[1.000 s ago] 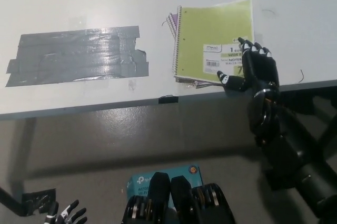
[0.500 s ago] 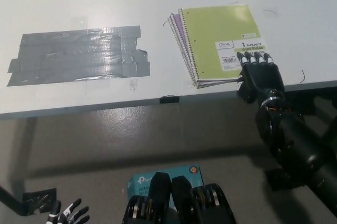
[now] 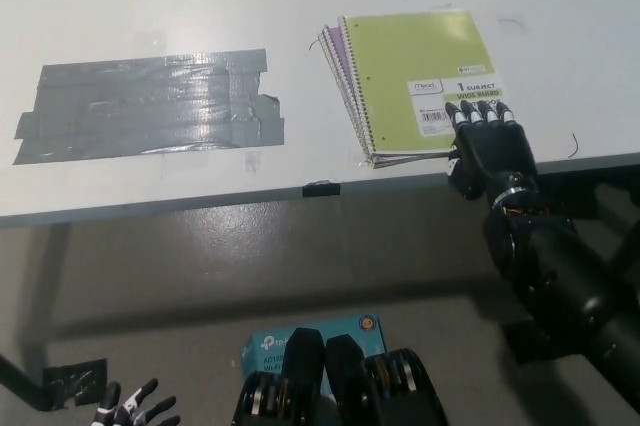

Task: The robot uses its right hand to align two notebooks stacked together until they are fully overlapped

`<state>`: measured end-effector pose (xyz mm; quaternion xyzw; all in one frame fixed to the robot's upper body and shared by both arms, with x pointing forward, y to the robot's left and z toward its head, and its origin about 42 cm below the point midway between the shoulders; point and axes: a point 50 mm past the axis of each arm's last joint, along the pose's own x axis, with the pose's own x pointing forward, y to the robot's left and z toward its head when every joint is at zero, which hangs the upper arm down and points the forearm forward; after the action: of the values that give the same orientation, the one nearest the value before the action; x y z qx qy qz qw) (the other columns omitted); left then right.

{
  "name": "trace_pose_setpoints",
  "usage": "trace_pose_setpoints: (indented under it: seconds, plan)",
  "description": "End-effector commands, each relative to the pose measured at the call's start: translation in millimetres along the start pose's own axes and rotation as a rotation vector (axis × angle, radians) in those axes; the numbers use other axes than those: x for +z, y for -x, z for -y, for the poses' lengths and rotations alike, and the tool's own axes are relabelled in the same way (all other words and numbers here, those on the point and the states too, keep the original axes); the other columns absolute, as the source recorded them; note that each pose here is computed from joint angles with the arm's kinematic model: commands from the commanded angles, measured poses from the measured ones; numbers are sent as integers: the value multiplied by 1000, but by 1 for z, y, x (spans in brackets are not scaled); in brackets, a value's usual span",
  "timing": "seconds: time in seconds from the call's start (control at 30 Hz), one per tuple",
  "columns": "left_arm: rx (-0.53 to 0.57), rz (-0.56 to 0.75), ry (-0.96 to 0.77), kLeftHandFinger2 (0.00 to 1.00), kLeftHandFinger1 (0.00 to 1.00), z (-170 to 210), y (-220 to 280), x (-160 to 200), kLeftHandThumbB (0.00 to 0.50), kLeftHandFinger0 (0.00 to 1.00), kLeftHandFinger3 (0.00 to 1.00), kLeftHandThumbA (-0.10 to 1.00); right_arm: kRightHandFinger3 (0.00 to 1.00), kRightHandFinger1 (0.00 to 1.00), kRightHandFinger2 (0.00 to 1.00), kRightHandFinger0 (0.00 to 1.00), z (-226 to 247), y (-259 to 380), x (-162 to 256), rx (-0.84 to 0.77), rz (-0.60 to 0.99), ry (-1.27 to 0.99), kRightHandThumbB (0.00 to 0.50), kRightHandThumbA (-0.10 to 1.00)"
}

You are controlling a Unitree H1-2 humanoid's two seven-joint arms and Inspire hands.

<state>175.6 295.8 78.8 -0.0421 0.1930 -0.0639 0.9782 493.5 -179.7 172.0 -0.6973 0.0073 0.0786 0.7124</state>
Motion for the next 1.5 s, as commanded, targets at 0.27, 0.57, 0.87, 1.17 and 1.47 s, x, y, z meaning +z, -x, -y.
trace_pose_setpoints:
  seconds: [0.27,0.57,0.87,1.17,1.47]
  plan:
    - [-30,32,-28,891,910,-2,6,3,500,1000,1000,1000,1000,1000,1000,1000,-27,15,-50,155,71,149,368,1000]
    - [-19,14,-40,893,900,-3,7,3,500,1000,1000,1000,1000,1000,1000,1000,-40,22,-63,180,110,222,390,1000]
    - [-26,18,-43,905,912,-3,8,2,500,1000,1000,1000,1000,1000,1000,1000,-41,23,-33,183,167,199,383,1000]
    - [-28,22,-41,889,907,-2,8,4,500,1000,1000,1000,1000,1000,1000,1000,-29,16,-20,163,163,222,381,1000]
    - [-34,26,-36,899,911,-2,9,1,500,1000,1000,1000,1000,1000,1000,1000,-17,7,-32,154,129,238,394,1000]
